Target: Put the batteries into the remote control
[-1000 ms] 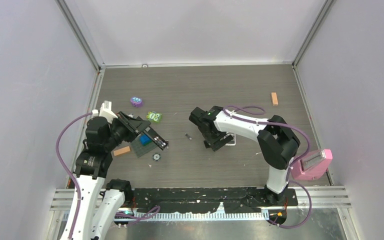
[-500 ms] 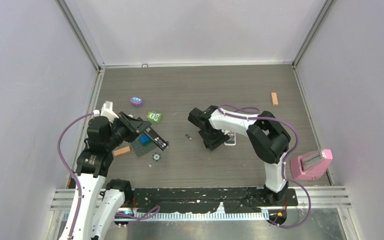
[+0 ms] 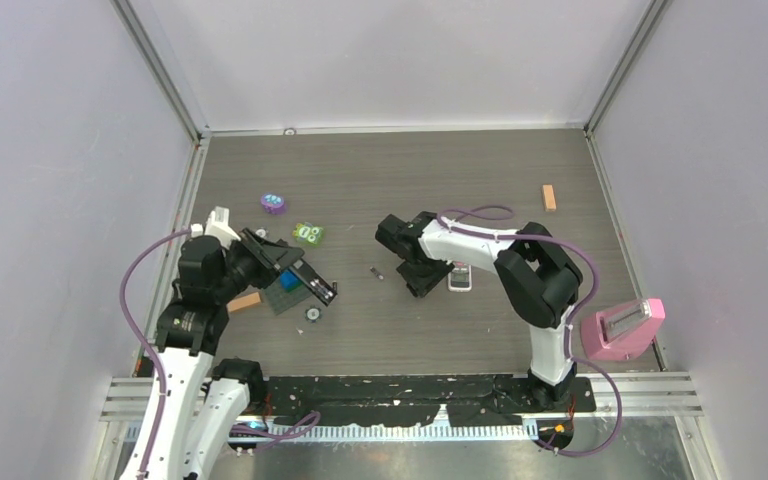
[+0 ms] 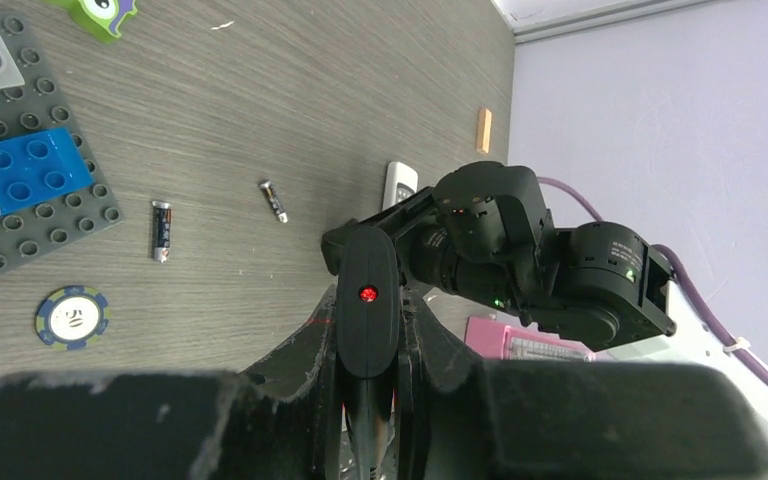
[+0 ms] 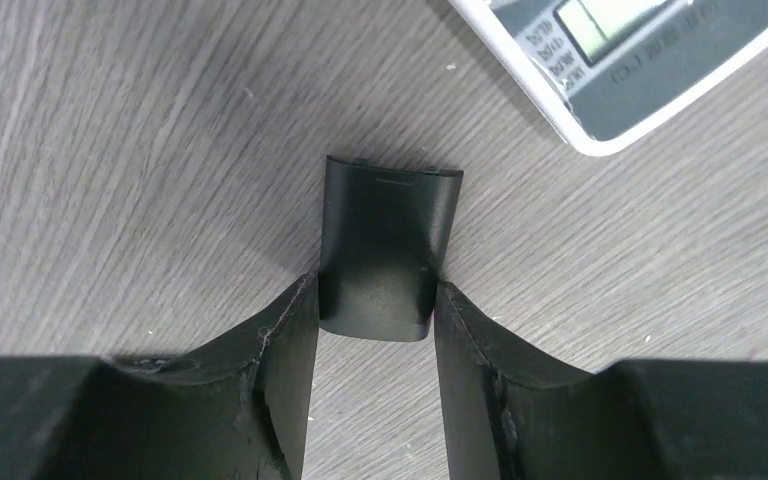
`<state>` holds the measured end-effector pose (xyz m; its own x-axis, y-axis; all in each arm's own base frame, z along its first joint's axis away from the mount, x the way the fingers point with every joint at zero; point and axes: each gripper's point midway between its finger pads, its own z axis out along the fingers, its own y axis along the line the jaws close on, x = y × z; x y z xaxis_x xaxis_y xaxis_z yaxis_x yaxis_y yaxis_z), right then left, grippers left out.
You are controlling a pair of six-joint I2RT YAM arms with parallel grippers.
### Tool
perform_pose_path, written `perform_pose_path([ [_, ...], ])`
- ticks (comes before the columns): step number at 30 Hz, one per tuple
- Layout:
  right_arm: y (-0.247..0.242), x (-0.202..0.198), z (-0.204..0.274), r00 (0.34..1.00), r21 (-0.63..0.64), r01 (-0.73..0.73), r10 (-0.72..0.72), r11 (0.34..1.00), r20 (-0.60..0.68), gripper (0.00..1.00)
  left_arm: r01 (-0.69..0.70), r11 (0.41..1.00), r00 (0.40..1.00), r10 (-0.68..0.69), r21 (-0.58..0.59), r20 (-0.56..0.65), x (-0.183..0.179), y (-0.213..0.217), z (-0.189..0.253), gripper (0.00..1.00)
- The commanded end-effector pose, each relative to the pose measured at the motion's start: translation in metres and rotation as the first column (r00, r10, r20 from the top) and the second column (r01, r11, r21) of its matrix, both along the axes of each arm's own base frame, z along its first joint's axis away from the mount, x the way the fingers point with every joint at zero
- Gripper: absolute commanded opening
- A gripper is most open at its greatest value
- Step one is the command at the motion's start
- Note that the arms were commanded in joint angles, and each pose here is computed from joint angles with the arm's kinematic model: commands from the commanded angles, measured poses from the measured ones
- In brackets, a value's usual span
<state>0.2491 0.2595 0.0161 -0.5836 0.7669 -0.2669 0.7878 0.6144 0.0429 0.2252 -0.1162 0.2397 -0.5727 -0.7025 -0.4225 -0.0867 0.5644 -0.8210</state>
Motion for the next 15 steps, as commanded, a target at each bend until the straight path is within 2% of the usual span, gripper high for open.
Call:
perform_pose_path([
  [1, -0.01, 0.001, 0.012, 0.968, -0.082, -0.235, 0.241, 0.968, 0.074, 0.19, 0.061, 0.998, 0.995, -0.061, 0.004, 0.079, 0.0, -0.007, 0.008, 0.0],
  [2, -0.013, 0.003, 0.016, 0.956, -0.106, -0.265, 0.275, 0.958, 0.096, 0.1, 0.082, 0.997, 0.993, -0.082, 0.005, 0.086, 0.0, -0.009, 0.008, 0.0],
  [4, -0.017, 0.002, 0.026, 0.918, -0.118, -0.364, 0.377, 0.924, 0.125, 0.06, 0.13, 0.992, 0.988, -0.13, 0.003, 0.089, -0.004, -0.015, 0.006, 0.0],
  [8, -0.025, -0.005, 0.045, 0.793, -0.142, -0.566, 0.584, 0.812, 0.172, 0.05, 0.197, 0.98, 0.976, -0.196, 0.0, 0.1, -0.009, -0.023, 0.005, 0.0],
  [10, -0.028, -0.009, 0.055, 0.752, -0.145, -0.608, 0.625, 0.781, 0.212, 0.05, 0.229, 0.973, 0.968, -0.226, -0.008, 0.109, -0.012, -0.027, 0.005, 0.0],
  [15, -0.026, -0.024, 0.084, 0.512, -0.172, -0.805, 0.811, 0.568, 0.282, 0.05, 0.296, 0.954, 0.951, -0.291, -0.038, 0.102, -0.018, -0.039, 0.0, 0.0],
])
